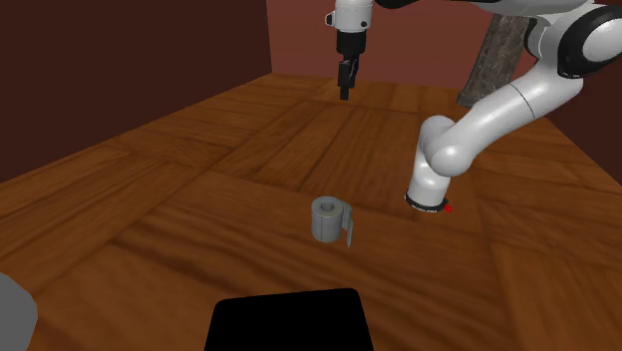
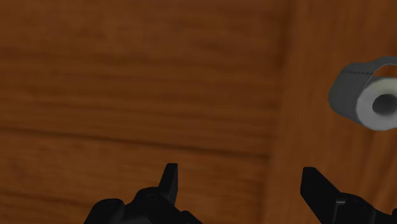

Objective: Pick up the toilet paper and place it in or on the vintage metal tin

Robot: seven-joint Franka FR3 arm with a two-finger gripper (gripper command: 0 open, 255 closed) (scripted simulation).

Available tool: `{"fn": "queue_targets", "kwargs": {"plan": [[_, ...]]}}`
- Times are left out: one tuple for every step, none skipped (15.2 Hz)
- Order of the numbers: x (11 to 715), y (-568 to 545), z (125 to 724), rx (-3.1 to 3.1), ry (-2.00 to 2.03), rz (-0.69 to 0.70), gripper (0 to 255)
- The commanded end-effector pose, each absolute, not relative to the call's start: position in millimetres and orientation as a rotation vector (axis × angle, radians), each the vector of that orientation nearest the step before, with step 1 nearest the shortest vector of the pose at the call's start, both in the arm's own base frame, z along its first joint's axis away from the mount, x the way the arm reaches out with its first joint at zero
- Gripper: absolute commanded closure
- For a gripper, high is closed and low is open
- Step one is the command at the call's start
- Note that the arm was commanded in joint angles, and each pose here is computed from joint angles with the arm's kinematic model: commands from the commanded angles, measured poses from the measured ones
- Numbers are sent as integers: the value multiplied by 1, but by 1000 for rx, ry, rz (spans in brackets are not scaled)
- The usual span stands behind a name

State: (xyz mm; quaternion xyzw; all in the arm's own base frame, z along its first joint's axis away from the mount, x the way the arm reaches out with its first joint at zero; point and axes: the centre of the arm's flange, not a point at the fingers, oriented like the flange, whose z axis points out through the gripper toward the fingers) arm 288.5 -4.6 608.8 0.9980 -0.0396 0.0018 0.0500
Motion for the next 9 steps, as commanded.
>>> {"fn": "queue_targets", "kwargs": {"plan": [[288,-5,609,3039,-121,6,0],[289,4,599,3044,-106,4,0],[289,13,590,3048,-91,3,0],[288,21,581,3052,-76,2,0],[288,30,571,3056,-61,0,0],[288,39,562,3060,-47,-1,0],[288,47,553,3064,-32,-2,0],[287,56,543,3068,-17,-4,0],[286,65,534,3072,-2,-5,0]]}}
